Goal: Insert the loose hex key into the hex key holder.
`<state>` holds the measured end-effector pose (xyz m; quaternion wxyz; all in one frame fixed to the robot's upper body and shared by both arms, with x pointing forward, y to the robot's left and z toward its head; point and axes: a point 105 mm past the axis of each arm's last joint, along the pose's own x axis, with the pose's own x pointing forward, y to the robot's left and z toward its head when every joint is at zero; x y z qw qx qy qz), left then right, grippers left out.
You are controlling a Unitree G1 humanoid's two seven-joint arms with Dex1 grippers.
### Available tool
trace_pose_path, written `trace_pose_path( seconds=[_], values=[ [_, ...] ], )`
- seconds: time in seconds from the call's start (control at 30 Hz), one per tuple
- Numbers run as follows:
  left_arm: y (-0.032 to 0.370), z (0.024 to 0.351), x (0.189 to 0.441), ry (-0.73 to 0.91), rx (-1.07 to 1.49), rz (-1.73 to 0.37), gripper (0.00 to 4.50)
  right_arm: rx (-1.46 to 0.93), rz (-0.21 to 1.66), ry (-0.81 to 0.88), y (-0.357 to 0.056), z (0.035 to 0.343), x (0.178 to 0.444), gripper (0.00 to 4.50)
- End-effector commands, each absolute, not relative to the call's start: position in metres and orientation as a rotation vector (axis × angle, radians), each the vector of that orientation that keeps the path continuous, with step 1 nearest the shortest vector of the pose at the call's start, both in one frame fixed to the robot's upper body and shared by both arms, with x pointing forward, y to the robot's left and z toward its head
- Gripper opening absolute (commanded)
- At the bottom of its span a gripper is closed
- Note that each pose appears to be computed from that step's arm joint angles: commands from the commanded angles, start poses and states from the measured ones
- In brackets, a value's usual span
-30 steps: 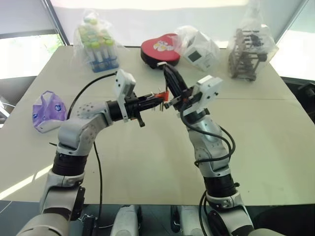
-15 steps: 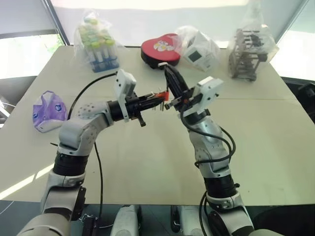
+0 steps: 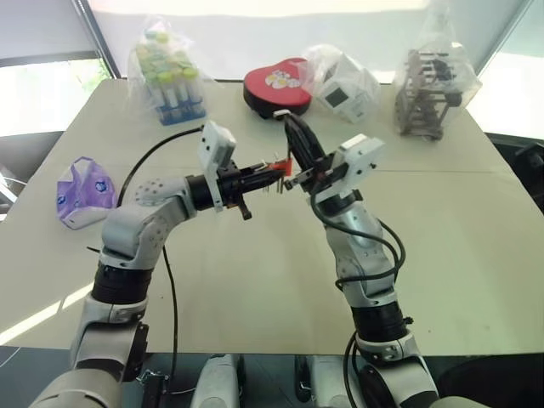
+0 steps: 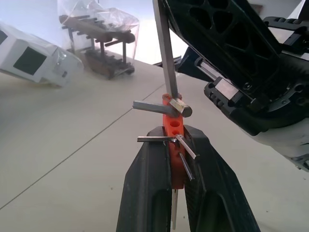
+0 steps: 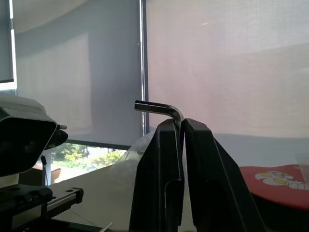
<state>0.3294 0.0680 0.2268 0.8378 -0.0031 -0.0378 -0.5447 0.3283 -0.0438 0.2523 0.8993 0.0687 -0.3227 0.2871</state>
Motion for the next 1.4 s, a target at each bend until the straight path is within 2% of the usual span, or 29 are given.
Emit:
trace_pose_path(
  seconds=[0.03, 0.57, 0.67, 0.8, 1.1, 1.4],
  values=[
    [0.064, 0.245, 0.321, -0.157, 0.011, -1.189, 0.00, 0.146, 0.587, -0.715, -0.046, 0.262, 0.324, 0.04],
    [0.068, 0.254, 0.327, -0.190, -0.016, -1.151, 0.00, 0.143, 0.569, -0.681, -0.052, 0.255, 0.325, 0.04],
    [0.067, 0.253, 0.327, -0.189, -0.017, -1.151, 0.00, 0.138, 0.552, -0.673, -0.056, 0.253, 0.326, 1.02],
    [0.066, 0.252, 0.328, -0.188, -0.025, -1.151, 0.00, 0.120, 0.533, -0.660, -0.067, 0.249, 0.323, 3.11],
    [0.058, 0.244, 0.327, -0.176, -0.051, -1.158, 0.00, 0.035, 0.472, -0.582, -0.130, 0.240, 0.300, 3.11],
    [0.046, 0.233, 0.322, -0.153, -0.078, -1.205, 0.00, -0.066, 0.352, -0.510, -0.182, 0.230, 0.300, 3.11]
  ],
)
